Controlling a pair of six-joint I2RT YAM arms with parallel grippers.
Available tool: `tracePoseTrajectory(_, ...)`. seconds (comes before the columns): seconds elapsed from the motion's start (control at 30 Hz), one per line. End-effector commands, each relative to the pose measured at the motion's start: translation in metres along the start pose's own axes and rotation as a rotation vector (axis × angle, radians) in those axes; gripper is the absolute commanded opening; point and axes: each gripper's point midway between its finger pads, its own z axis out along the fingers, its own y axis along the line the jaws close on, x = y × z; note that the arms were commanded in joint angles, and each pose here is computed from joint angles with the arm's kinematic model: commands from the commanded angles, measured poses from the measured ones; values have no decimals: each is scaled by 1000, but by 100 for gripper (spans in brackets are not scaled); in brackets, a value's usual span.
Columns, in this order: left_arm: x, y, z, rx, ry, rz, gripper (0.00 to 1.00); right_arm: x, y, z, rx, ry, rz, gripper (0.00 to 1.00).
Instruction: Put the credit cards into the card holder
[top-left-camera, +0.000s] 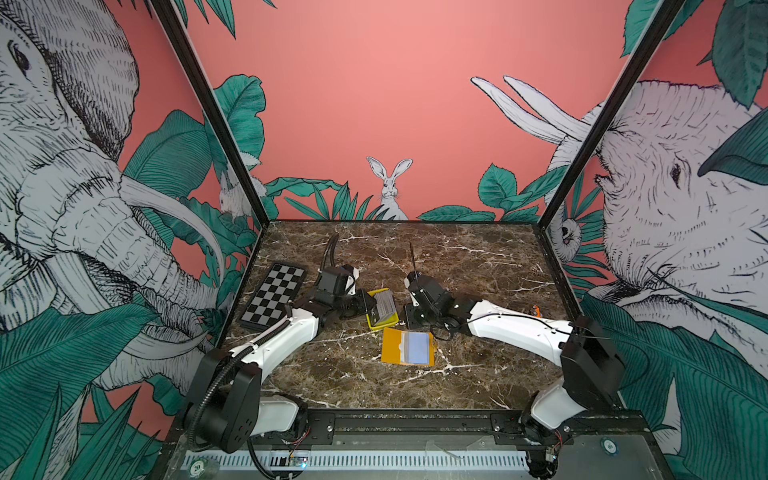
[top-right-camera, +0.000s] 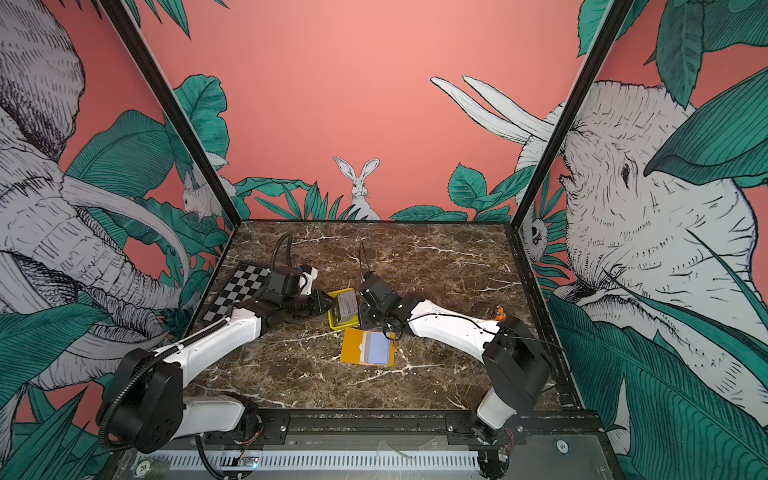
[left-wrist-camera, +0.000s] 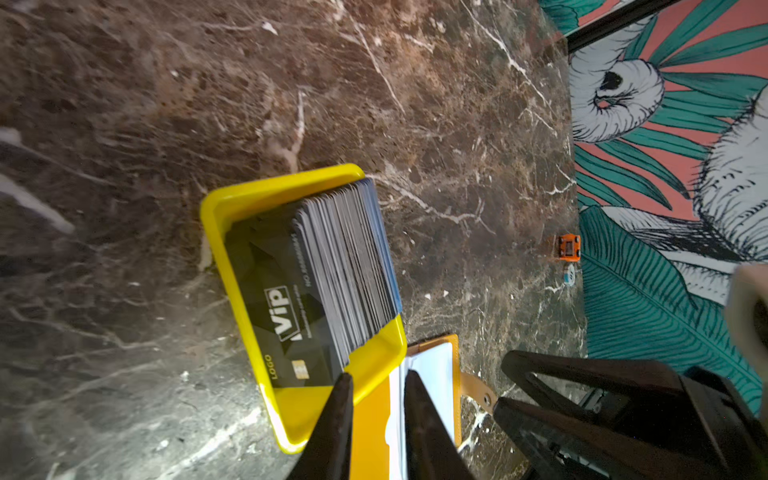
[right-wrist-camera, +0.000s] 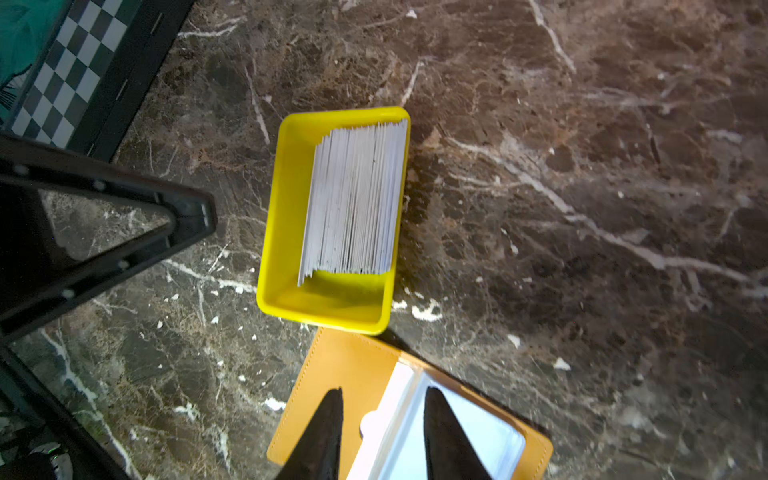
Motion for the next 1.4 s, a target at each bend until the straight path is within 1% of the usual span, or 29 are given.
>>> tracePoseTrajectory(0.0, 8, 14, -1, -45, 100, 17, 23, -8, 6, 10, -4, 8, 5, 42)
tracePoseTrajectory(0.07, 2, 16, 2, -58, 120, 27, 23, -14, 8, 15, 4, 5, 9, 53)
tracePoseTrajectory(0.17, -5, 16, 7, -71, 157, 39, 23, -17, 8, 24, 23, 16, 10, 64)
tracePoseTrajectory(0.3, -13, 16, 14, -70, 196, 63, 21, -19, 9, 36, 38, 41, -4, 75)
tracePoseTrajectory(0.37, -17, 15, 16, -72, 220, 75, 21, -27, 15, 40, 31, 39, -11, 82)
tracePoseTrajectory(0.43, -19, 15, 16, -84, 235, 107, 21, -26, 16, 45, 33, 49, -12, 88)
tracePoseTrajectory(0.5, -24, 17, 17, -97, 234, 139, 19, -28, 17, 50, 35, 55, -13, 92)
tracePoseTrajectory(0.6, -28, 18, 18, -97, 231, 172, 16, -28, 18, 56, 39, 61, -14, 94)
tracePoseTrajectory(0.7, -26, 19, 21, -91, 241, 159, 11, -30, 18, 59, 41, 61, -13, 95)
tracePoseTrajectory(0.77, -24, 21, 23, -91, 253, 149, 4, -31, 19, 62, 38, 63, -12, 95)
tracePoseTrajectory(0.83, -21, 25, 24, -108, 267, 137, 1, -30, 21, 65, 36, 71, -15, 95)
tracePoseTrajectory(1.17, -13, 29, 35, -87, 304, 85, 0, -26, 16, 82, 42, 95, -11, 95)
tracePoseTrajectory(1.37, -6, 36, 40, -103, 327, 57, 0, -22, 13, 88, 41, 108, -6, 94)
